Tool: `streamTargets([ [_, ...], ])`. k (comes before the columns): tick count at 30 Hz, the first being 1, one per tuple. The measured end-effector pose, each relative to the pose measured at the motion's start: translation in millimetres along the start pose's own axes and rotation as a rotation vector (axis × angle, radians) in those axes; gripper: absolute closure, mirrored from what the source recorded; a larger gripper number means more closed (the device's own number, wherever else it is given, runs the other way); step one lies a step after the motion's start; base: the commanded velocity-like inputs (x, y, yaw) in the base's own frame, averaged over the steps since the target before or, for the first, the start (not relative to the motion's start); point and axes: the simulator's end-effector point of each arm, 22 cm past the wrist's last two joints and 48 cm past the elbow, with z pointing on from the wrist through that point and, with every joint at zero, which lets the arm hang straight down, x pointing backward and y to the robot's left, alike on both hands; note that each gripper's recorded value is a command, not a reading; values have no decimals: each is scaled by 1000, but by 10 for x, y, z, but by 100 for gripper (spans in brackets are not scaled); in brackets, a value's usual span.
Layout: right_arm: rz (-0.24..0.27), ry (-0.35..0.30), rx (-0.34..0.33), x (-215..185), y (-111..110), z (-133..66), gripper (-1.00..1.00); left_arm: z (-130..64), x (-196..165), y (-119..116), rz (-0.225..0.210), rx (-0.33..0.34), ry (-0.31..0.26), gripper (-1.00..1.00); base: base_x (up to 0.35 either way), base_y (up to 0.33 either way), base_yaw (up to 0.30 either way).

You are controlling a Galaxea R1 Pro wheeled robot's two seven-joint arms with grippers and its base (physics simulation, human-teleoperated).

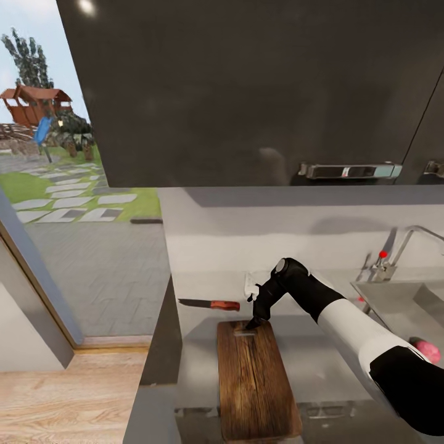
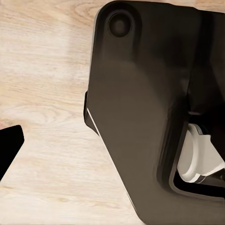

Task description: In the kitchen, take the Vidalia onion out of the sink, dice it on the chopping board with the paring knife, put the diced onion into the bowl on the countertop, then place both the paring knife and the chopping board into the sink.

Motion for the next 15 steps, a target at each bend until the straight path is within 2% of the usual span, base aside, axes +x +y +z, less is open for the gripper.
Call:
streamTargets([
  [6,1,2,-5,31,-7,38,-100,-8,30,0,0,0,8,-100,0,0,0],
  [10,-16,-4,2,35,-32,63,-100,-14,50,2,1,-1,14,-100,0,0,0],
  [15,-34,-11,48,47,-146,113,-100,-20,74,12,1,-3,20,-100,0,0,0],
])
